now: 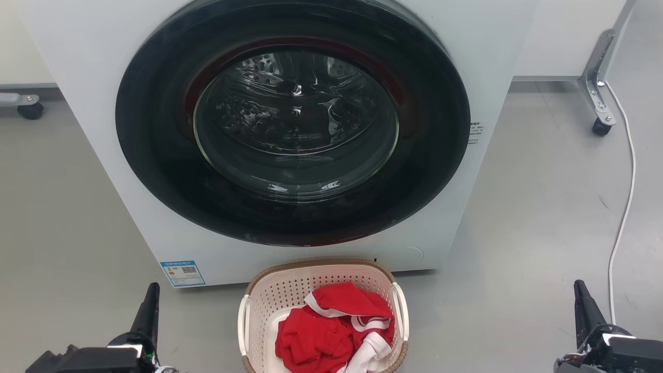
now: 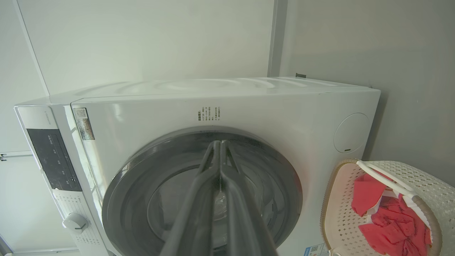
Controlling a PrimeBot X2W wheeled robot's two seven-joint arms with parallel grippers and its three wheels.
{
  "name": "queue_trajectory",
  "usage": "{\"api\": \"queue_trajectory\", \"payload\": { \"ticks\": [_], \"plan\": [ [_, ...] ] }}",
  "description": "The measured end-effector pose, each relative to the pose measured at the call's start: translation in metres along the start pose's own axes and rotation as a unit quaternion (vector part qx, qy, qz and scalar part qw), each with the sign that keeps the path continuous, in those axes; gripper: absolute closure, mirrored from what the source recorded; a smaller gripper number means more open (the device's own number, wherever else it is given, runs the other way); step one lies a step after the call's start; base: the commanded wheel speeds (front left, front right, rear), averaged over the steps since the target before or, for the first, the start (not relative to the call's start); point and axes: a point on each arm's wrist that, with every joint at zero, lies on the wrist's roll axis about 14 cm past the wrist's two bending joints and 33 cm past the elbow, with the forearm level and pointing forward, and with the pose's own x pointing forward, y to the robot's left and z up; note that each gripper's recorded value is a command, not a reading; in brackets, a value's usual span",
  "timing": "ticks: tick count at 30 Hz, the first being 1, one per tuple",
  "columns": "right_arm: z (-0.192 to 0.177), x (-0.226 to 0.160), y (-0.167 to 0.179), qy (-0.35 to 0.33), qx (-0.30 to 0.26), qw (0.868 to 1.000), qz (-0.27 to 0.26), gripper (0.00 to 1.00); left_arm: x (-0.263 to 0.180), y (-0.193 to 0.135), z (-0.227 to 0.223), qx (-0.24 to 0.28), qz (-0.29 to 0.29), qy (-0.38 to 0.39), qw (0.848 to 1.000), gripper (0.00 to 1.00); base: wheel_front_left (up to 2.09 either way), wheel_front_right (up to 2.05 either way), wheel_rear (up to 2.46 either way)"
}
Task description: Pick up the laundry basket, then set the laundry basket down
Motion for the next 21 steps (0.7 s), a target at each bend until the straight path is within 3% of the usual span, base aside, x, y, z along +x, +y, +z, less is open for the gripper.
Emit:
{"api": "queue_trajectory", "payload": {
  "ticks": [21],
  "plan": [
    [0.0, 0.0, 0.0001, 0.0, 0.0, 1.0, 0.0, 1.0, 0.0, 0.0, 0.0, 0.0, 0.0, 0.0, 1.0, 1.0, 0.0, 0.0, 0.0]
  ]
}}
